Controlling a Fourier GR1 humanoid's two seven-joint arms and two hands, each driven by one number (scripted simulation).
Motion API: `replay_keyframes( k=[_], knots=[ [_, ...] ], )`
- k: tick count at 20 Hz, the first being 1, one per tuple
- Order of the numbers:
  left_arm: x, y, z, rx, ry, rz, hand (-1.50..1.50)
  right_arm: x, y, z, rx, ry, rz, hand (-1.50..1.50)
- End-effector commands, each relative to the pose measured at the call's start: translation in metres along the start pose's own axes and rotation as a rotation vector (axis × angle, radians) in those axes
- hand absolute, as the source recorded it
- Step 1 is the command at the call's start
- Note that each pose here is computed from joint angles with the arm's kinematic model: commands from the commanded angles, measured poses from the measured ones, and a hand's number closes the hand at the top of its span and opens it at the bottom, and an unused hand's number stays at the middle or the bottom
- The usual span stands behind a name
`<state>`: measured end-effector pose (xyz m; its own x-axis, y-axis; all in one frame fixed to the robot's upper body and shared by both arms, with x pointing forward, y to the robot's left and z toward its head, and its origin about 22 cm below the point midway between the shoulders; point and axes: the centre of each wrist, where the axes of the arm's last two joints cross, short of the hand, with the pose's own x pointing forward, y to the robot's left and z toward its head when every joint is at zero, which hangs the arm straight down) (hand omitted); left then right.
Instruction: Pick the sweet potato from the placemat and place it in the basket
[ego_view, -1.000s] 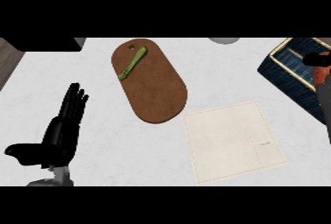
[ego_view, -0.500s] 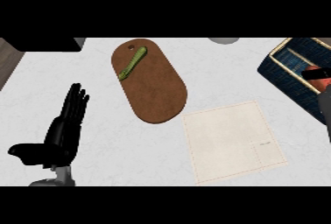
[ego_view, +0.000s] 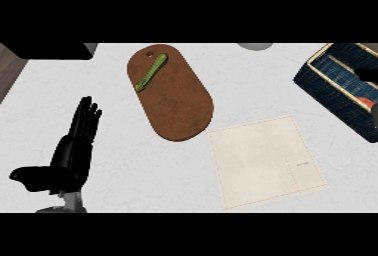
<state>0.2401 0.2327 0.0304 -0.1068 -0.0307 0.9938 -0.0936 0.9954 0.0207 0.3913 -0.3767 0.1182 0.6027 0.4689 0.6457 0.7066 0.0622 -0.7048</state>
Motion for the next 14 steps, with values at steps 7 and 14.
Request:
replay_keyframes(
  k=[7,14],
  knots=[
    [0.003,-0.006,0.005,0.029,0.008,-0.006,0.00,0.005,-0.057,0.000,-0.179,0.036,-0.007,-1.50],
    [0.009,-0.006,-0.008,0.015,0.015,-0.014,0.00,-0.023,-0.114,0.008,-0.270,0.096,-0.178,-1.50]
  ],
)
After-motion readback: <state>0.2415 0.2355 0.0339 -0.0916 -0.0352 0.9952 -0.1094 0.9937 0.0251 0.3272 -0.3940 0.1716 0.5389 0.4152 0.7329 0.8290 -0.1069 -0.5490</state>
